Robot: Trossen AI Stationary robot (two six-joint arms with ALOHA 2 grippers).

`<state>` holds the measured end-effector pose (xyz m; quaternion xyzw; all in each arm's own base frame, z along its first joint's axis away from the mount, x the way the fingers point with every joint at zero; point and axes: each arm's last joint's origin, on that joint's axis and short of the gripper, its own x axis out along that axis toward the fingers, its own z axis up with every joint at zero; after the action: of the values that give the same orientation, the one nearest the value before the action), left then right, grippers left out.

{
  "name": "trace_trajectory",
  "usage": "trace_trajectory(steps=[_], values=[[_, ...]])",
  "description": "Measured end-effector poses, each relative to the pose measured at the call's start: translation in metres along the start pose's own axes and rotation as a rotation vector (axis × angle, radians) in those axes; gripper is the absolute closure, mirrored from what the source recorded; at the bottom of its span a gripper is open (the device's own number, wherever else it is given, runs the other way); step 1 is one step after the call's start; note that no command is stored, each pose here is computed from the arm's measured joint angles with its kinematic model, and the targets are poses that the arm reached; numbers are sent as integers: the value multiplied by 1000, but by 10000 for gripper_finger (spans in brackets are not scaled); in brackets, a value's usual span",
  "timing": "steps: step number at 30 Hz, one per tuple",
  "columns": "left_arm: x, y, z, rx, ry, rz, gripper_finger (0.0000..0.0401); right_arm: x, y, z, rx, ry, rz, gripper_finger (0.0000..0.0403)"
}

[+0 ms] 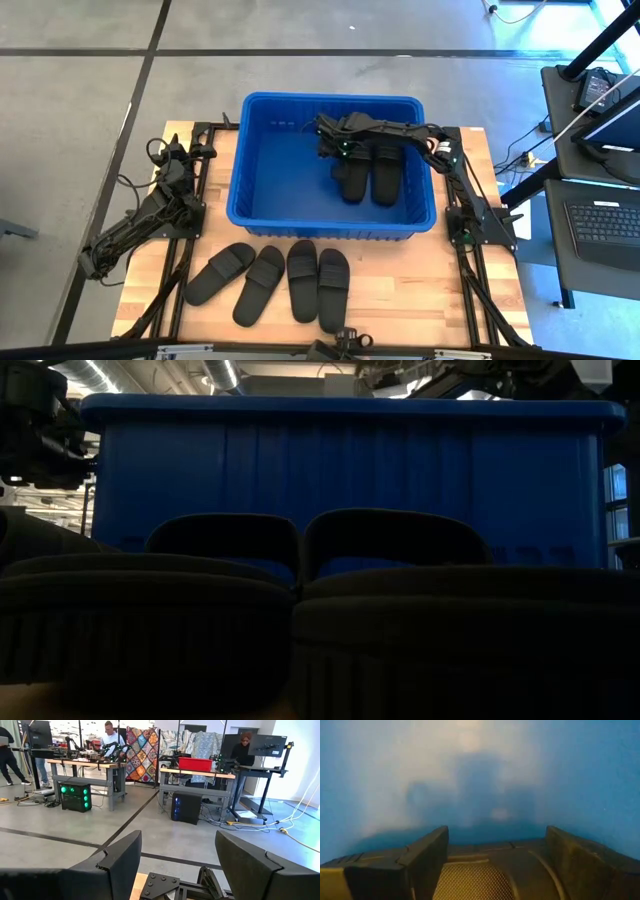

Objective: Pick and place slides into bin
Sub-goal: Put the black slide into the blue bin, then put the black slide in the blue bin

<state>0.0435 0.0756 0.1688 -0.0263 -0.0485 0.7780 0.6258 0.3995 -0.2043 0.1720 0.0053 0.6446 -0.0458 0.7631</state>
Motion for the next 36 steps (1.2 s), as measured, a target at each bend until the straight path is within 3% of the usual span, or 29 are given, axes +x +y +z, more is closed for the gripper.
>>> trace_trajectory(steps=[13,23,28,36], values=[[0,0,0,0,0,0,153,-48,-9,24,-2,-122,-51,71],[0,0,0,0,0,0,153,-141,-14,41,31,-325,-129,71],[0,0,0,0,0,0,153,-176,3,34,97,-434,-131,71],[0,0,0,0,0,0,153,-204,58,38,62,-497,-74,71]])
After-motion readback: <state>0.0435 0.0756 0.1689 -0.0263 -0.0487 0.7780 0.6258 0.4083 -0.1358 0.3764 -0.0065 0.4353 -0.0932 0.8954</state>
